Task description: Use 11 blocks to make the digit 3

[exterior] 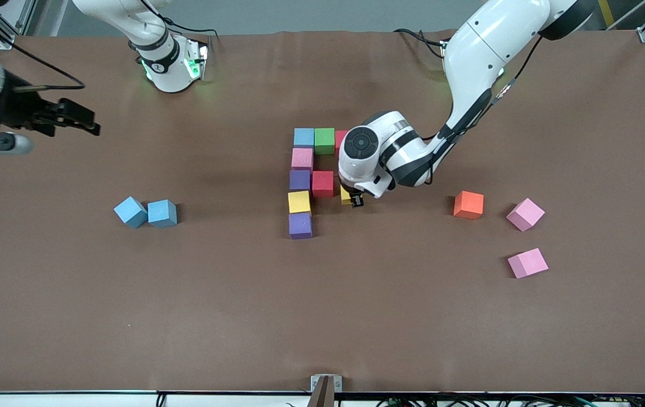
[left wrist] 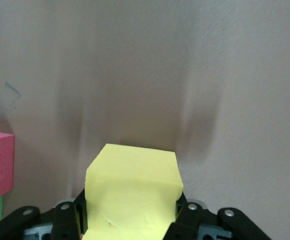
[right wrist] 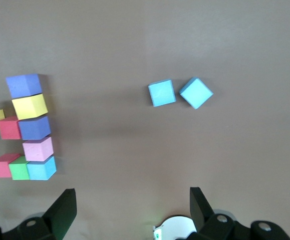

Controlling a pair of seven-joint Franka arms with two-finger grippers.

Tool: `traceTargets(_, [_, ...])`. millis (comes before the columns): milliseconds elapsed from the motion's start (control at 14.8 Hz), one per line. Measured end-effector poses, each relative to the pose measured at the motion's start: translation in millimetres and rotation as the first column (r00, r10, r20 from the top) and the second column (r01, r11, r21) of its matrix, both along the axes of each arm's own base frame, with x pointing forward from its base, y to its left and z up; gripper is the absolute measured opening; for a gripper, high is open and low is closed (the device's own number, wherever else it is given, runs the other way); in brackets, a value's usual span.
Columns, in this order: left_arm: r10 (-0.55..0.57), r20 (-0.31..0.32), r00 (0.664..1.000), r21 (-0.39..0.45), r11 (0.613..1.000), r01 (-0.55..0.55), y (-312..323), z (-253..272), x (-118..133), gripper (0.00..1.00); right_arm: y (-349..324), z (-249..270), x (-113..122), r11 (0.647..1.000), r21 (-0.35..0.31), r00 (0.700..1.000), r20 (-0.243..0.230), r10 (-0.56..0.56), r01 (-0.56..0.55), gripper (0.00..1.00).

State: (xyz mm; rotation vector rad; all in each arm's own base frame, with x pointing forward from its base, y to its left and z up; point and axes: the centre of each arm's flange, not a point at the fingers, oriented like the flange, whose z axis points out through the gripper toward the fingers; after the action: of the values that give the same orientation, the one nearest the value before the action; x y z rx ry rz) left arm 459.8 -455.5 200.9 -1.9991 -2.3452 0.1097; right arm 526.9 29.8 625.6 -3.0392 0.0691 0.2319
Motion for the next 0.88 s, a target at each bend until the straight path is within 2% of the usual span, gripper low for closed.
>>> traceTargets(338, [-0.023, 0.003, 1.000, -0.003, 1.000, 0.023, -11, -1, -12, 0.61, -23, 5, -1, 0.997, -0.082, 1.000, 0.021, -0.007, 0.009, 1.00])
traceTargets(676, [-0.023, 0.009, 1.000, -0.013, 1.000, 0.023, -12, 0, -12, 0.61, -43, 18, -8, 0.996, -0.085, 0.999, 0.049, -0.014, 0.018, 1.00])
traceTargets(879, [-0.028, 0.009, 1.000, -0.013, 1.000, 0.028, -14, -1, -15, 0.61, -54, 24, -6, 0.997, -0.082, 0.996, 0.093, 0.008, -0.001, 1.00])
